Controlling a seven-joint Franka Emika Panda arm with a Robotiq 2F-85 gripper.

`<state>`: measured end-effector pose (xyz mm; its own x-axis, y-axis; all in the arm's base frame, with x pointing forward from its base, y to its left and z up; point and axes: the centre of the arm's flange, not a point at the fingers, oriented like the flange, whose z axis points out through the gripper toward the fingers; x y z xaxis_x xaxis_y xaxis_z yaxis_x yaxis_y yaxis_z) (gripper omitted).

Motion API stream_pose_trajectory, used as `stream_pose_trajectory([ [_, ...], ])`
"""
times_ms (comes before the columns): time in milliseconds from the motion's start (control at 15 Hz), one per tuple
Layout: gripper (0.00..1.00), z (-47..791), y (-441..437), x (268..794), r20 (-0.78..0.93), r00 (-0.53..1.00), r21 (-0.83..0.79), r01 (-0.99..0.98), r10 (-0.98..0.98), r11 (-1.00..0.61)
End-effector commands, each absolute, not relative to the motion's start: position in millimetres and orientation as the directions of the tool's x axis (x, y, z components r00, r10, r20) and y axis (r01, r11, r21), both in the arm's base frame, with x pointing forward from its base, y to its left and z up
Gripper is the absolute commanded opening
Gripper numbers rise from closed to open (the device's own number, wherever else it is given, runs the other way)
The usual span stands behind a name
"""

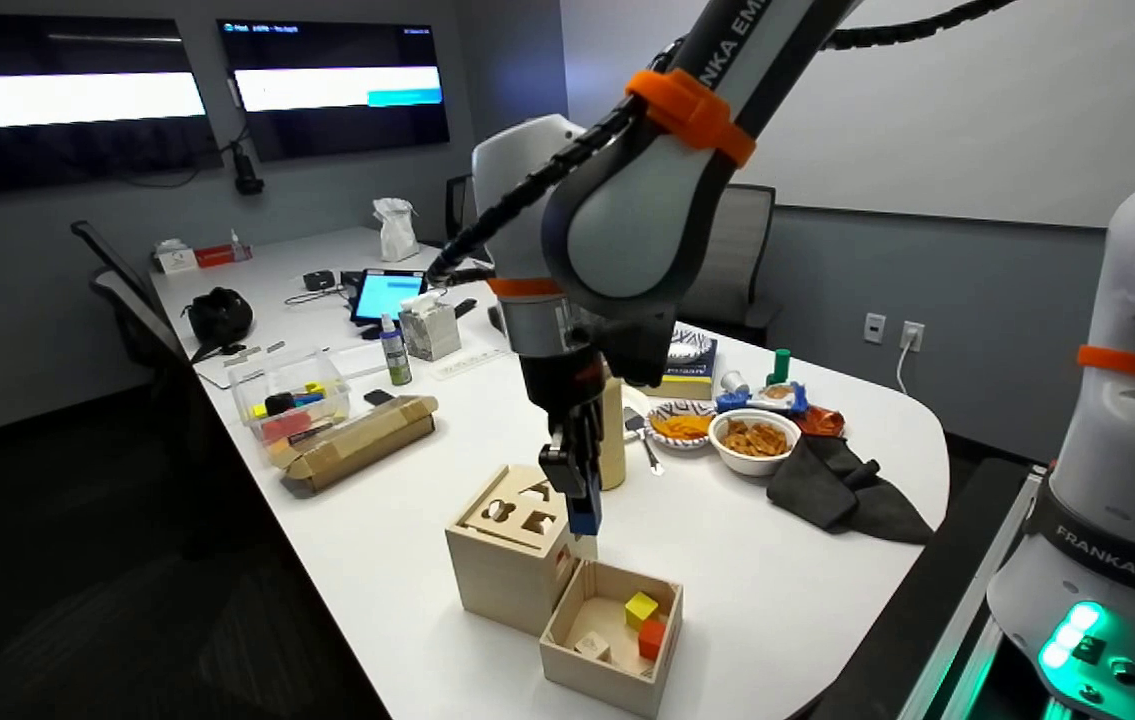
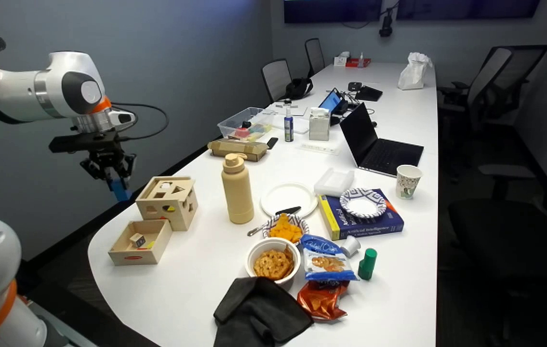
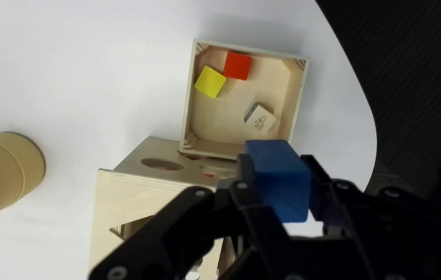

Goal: Put the blue block inside the bigger block

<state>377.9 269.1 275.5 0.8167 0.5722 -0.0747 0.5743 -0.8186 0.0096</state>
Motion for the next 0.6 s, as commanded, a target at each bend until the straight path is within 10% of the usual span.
stream_pose_trajectory([
  [0, 0.09, 284.6, 266.6, 404.0, -0.056, 0.815, 0.007, 0.577, 0.576, -0.816],
  [533, 0.09, 261.4, 268.3, 437.3, -0.037, 0.825, 0.005, 0.565, 0.564, -0.825],
])
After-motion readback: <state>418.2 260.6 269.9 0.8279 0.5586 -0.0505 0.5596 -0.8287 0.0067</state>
